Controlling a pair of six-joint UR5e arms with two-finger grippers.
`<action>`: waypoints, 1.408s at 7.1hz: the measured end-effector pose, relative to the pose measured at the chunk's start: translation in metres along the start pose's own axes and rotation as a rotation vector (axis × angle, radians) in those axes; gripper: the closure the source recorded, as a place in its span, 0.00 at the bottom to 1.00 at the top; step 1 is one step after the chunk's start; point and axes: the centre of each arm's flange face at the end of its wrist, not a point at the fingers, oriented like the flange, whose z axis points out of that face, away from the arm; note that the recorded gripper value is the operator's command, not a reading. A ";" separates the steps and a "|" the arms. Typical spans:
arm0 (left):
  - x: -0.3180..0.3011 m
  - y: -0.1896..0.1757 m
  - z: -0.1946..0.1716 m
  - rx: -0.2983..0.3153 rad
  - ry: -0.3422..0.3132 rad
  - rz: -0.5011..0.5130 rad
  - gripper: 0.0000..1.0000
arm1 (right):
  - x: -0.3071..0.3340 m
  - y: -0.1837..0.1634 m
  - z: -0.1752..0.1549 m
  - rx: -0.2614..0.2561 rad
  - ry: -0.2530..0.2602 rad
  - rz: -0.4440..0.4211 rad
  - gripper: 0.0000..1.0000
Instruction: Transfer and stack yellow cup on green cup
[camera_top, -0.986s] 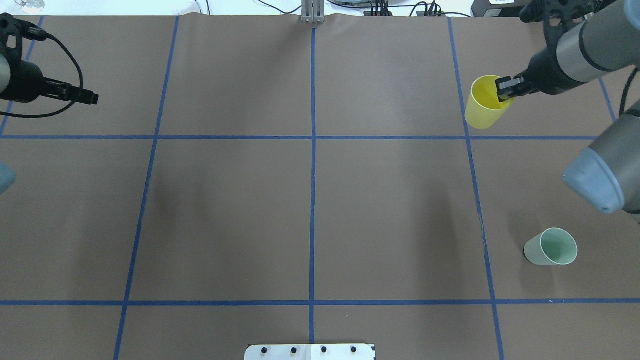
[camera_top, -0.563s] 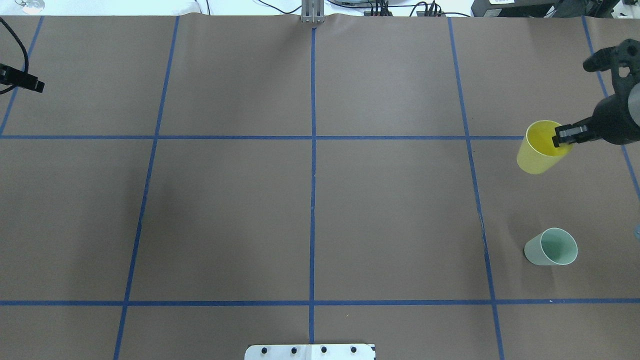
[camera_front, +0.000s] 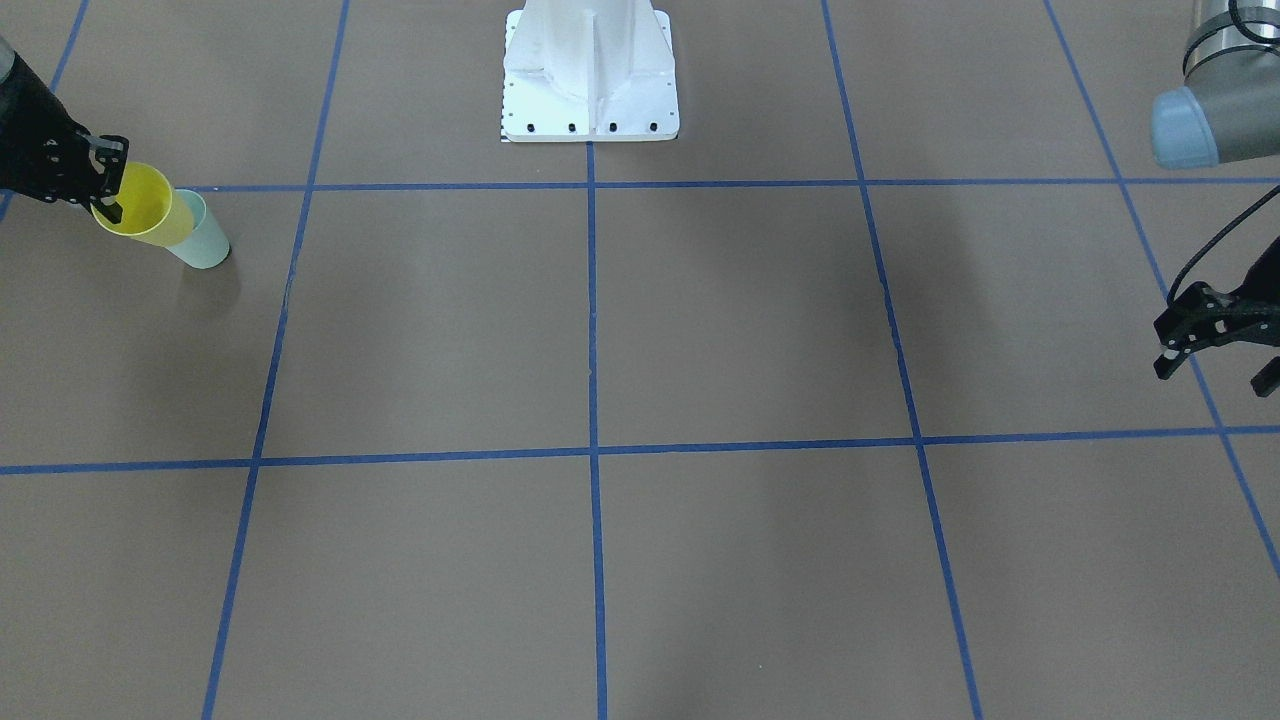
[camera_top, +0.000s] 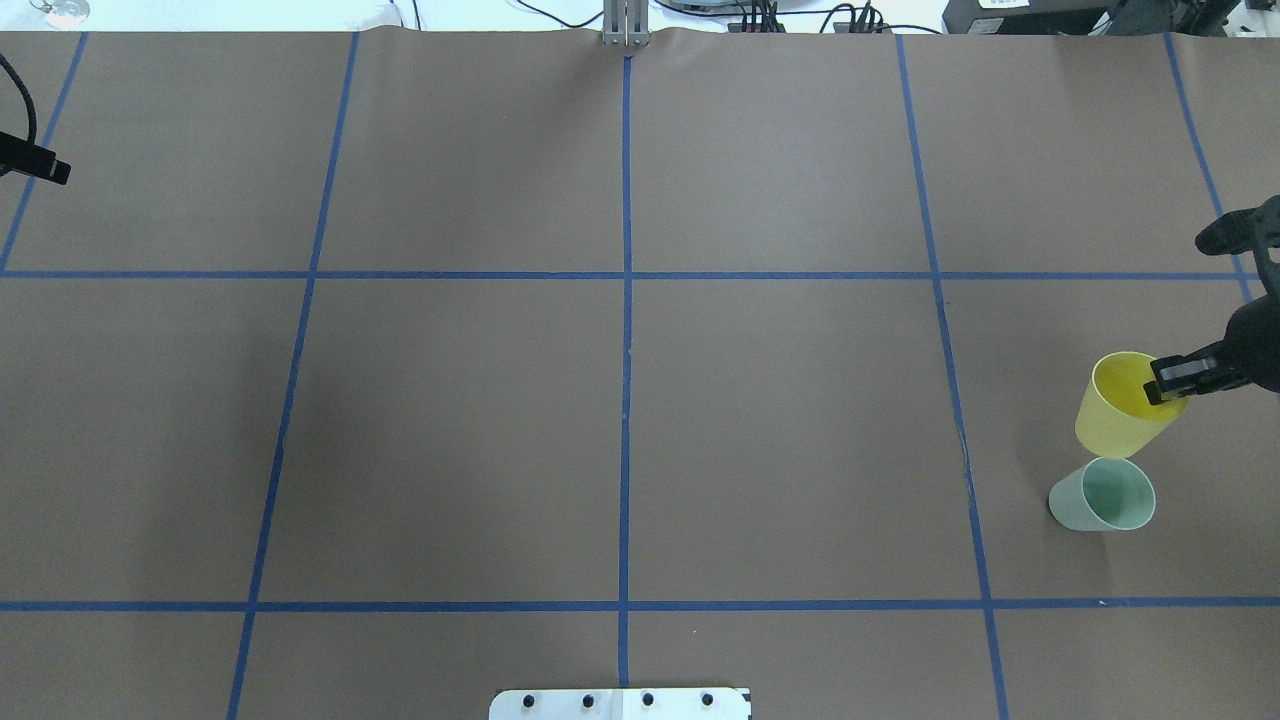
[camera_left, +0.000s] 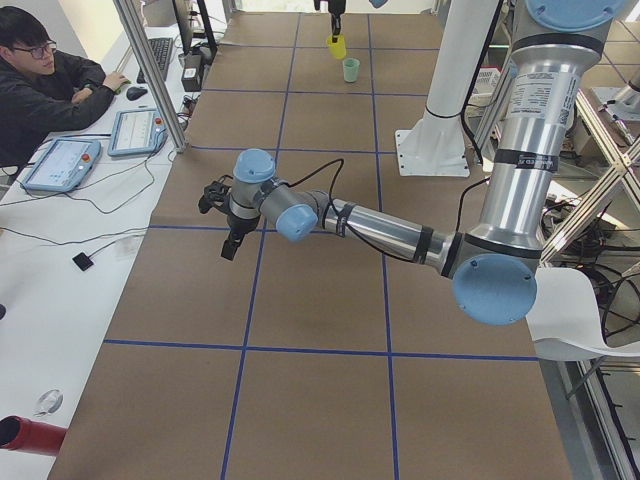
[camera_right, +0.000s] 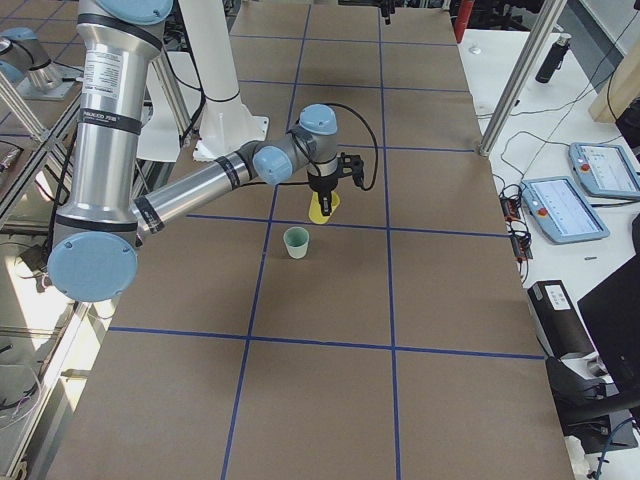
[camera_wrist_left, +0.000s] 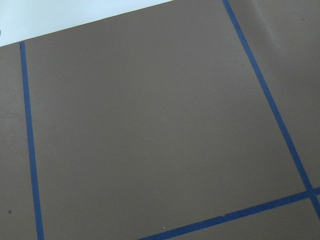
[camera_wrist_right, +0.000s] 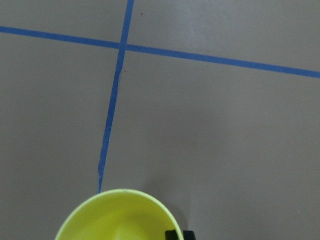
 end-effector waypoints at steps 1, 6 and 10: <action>-0.002 0.000 0.002 -0.003 -0.002 -0.001 0.00 | -0.001 0.006 0.006 -0.024 -0.002 -0.003 1.00; -0.004 0.000 0.003 -0.004 -0.003 0.000 0.00 | 0.009 0.015 0.038 -0.099 0.031 0.007 1.00; -0.004 0.000 0.002 -0.002 -0.003 0.003 0.00 | 0.017 0.016 0.047 -0.112 0.049 0.019 0.83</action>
